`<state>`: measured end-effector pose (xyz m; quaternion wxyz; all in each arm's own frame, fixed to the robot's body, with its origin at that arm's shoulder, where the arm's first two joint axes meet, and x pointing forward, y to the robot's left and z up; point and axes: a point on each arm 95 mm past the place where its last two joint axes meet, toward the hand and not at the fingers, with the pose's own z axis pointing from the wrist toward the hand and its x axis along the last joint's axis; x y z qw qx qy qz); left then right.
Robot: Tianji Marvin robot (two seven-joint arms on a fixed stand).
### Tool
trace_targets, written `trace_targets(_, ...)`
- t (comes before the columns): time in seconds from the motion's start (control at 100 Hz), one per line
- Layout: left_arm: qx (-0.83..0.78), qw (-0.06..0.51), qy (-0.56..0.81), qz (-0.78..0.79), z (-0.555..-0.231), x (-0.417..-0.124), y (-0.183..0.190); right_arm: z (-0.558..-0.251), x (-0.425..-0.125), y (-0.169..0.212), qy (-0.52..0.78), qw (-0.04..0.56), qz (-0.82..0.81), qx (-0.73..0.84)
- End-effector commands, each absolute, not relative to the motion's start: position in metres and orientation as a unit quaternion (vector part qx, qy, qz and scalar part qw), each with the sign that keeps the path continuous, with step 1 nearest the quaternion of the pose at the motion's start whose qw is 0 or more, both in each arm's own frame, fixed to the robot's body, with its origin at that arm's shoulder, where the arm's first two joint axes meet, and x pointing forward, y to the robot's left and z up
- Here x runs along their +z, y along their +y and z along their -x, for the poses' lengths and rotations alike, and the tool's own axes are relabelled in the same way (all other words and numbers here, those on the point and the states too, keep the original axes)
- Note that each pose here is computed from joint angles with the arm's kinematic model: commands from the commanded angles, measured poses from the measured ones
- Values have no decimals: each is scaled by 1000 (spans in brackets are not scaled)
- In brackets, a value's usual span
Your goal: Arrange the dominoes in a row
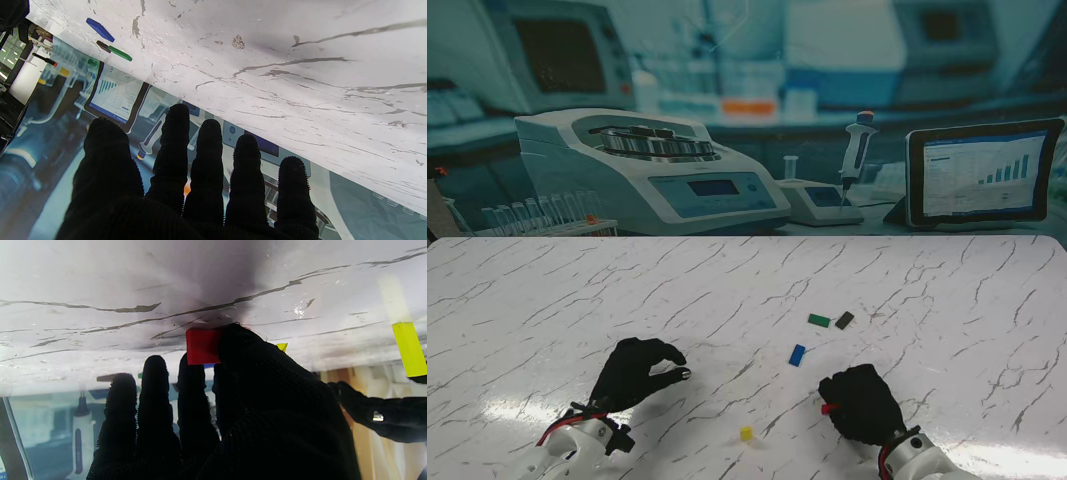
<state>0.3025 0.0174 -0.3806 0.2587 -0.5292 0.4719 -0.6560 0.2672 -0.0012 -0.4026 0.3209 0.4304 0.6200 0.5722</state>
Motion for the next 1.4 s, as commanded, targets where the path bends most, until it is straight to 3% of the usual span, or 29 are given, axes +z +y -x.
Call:
trace_targets(0.0,-659,247,475,529,-299,-382,13,-258,-411,-1,625,316,-437,565)
trace_targets(1.39,-656,249,475,531,-298,-381,12,-262,-406,-1,624,302,-443,568)
